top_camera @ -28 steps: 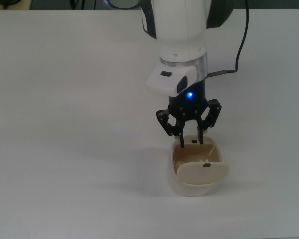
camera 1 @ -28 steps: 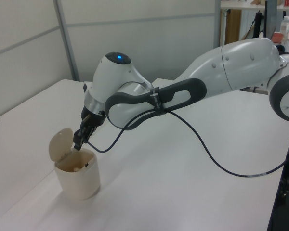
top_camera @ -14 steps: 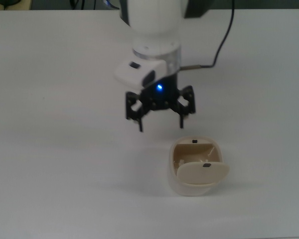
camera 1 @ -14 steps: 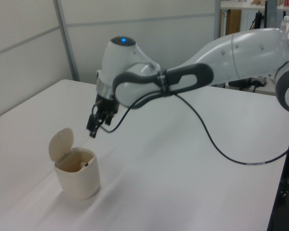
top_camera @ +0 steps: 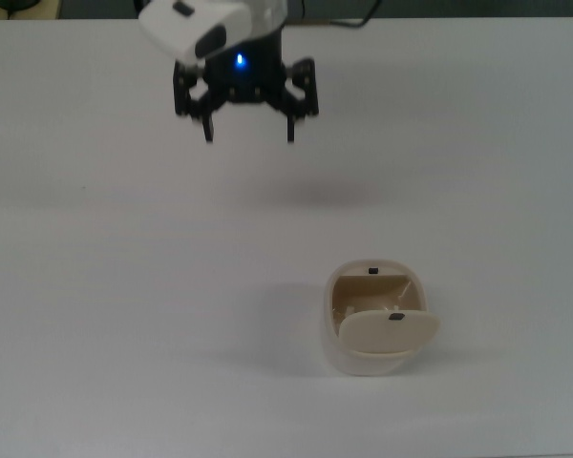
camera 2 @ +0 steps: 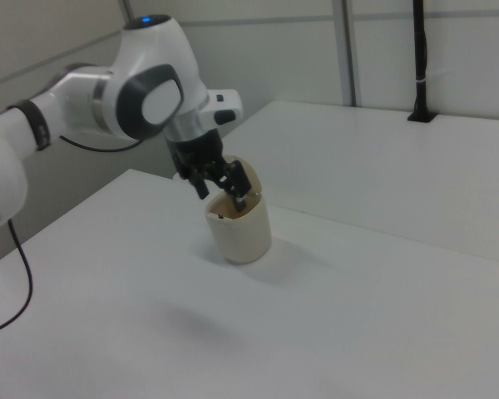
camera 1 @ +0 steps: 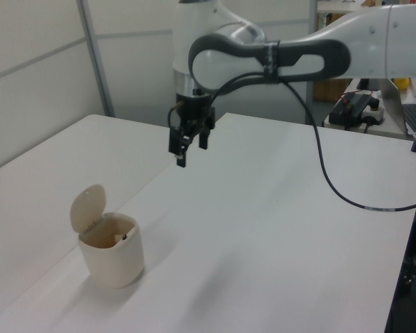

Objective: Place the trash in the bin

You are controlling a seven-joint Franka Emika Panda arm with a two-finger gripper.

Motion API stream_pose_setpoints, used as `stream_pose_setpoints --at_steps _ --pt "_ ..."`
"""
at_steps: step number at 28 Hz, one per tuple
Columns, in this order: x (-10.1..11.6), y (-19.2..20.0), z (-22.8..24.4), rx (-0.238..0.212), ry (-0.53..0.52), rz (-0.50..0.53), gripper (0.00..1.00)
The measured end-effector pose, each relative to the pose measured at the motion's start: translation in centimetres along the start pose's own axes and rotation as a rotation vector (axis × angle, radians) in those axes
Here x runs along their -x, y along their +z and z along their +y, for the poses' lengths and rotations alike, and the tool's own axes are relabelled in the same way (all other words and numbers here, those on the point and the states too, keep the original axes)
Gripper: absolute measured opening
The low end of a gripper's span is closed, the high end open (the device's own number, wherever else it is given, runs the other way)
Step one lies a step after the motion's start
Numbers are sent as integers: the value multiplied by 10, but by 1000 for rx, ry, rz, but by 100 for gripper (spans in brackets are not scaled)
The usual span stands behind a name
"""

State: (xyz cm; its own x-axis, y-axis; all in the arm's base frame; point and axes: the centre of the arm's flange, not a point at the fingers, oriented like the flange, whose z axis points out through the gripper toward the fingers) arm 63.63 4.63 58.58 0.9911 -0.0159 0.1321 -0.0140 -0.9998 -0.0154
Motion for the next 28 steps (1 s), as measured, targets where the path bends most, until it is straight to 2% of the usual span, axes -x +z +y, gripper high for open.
stream_pose_setpoints --at_steps 5,9,20,28 --pt "30 -27 2 25 -1 -106 100" --pt "42 -39 9 45 9 -137 100" --pt "40 -31 49 50 29 -159 100" --pt "40 -31 56 49 22 -158 100"
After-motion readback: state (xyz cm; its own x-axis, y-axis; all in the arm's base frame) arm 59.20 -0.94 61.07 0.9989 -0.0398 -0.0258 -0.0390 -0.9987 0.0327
